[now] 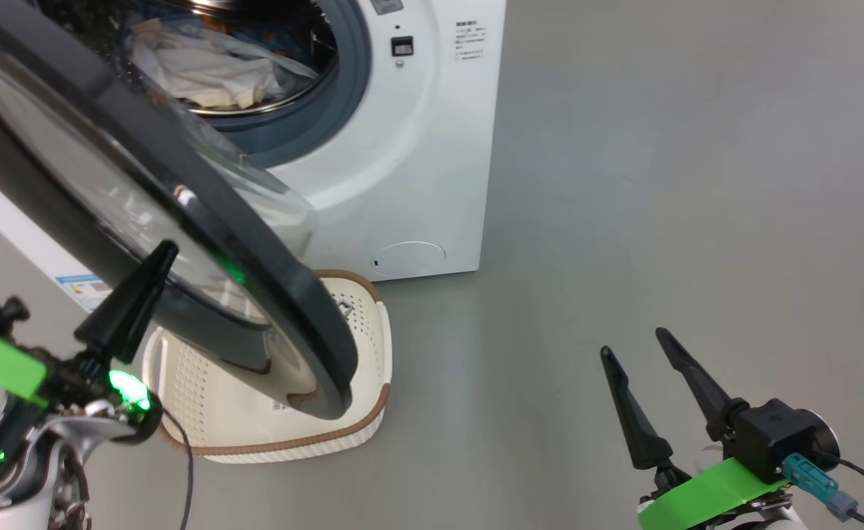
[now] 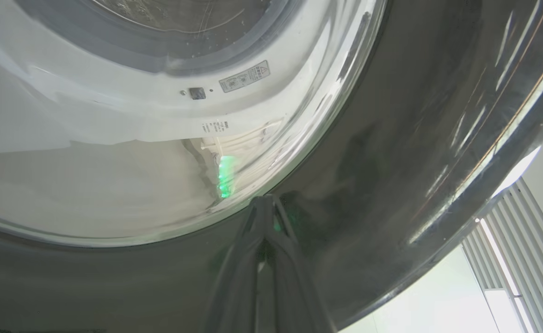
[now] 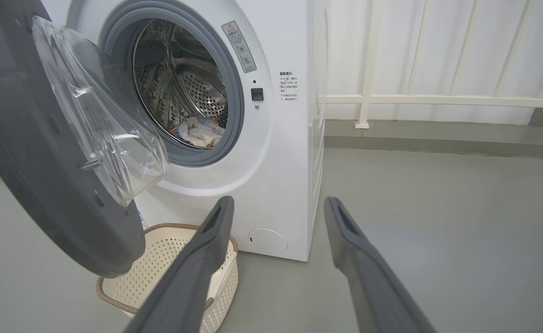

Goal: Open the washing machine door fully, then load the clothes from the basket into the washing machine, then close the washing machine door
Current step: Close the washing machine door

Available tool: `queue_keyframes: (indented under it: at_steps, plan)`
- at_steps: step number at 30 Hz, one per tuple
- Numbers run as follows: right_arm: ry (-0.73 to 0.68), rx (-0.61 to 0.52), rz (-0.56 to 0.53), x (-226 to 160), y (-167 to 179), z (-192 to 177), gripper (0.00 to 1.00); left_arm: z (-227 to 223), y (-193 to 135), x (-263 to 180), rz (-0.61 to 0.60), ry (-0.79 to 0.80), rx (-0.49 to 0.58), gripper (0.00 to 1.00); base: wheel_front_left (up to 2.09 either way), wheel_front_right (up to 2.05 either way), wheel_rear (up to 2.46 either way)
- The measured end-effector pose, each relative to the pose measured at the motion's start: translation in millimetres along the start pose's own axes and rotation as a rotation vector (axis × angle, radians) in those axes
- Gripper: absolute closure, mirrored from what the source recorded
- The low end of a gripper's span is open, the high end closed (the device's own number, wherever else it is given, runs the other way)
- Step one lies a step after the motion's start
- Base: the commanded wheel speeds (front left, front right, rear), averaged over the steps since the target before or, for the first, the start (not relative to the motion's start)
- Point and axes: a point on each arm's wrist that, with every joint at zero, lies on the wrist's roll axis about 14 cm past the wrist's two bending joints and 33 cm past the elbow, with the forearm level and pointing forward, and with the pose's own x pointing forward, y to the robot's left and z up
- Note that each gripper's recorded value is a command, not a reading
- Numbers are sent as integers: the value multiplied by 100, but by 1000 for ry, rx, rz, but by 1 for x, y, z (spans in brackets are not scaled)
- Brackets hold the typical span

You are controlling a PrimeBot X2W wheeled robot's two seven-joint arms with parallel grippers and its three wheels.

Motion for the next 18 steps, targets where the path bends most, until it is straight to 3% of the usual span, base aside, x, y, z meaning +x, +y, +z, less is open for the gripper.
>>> queue_keyframes:
  at_steps: [8,9,10,11,12,18]
  plan:
    - [-20,-2,6,2,2,5,0,14,-2,-35,-28,-140,-6,100,0,0,0]
    - [-18,-1,6,1,2,5,0,14,-2,-39,-31,-153,-6,90,0,0,0]
    - [-15,-1,5,0,2,4,0,14,-2,-44,-35,-164,-6,65,0,0,0]
    - [-12,0,6,-2,2,3,0,14,-3,-49,-43,-178,-11,18,0,0,0]
    - [-12,0,6,-3,2,3,0,14,-5,-54,-47,-194,-11,0,0,0,0]
    - [-20,-1,14,-5,6,7,0,14,-12,-80,-51,-277,34,0,0,0,0]
